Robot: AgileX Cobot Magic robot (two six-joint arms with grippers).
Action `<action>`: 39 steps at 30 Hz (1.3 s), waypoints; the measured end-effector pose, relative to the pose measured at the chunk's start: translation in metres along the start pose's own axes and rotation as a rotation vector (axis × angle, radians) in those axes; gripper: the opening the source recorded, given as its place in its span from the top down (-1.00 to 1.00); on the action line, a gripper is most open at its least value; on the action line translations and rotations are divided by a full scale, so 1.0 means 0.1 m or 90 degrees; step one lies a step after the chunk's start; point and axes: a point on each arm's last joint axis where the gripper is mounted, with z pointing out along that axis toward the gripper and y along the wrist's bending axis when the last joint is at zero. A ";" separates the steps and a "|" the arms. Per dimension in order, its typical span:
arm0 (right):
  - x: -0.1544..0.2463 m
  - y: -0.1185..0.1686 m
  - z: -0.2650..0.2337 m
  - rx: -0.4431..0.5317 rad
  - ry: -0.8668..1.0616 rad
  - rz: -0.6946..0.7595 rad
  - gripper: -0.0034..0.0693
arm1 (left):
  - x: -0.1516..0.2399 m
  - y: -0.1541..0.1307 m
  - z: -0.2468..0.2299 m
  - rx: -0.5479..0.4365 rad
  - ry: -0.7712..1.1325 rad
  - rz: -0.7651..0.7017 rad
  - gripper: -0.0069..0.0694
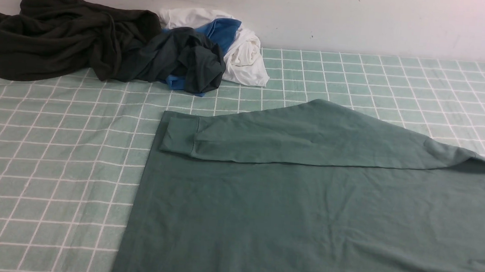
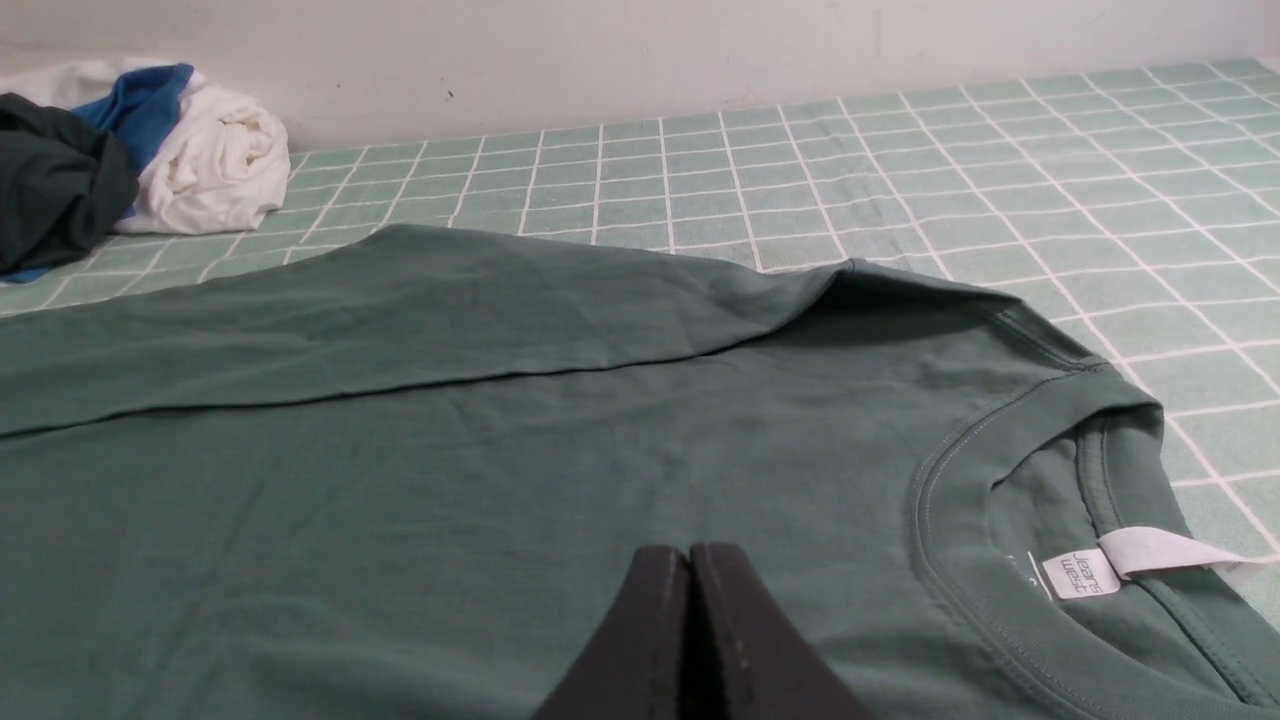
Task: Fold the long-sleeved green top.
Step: Use the left arm to clamp the cuff closest to it
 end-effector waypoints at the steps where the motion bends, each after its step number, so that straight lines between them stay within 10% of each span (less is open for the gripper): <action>1: 0.00 0.00 0.00 0.000 0.000 0.000 0.94 | 0.00 0.00 0.00 0.000 0.000 0.000 0.83; 30: 0.00 0.00 0.00 0.000 0.000 0.001 0.94 | 0.00 0.01 0.00 -0.009 0.000 0.026 0.83; 39: 0.00 0.00 0.00 -0.003 0.001 0.018 0.94 | -0.02 -0.03 0.00 0.022 -0.019 -0.106 0.83</action>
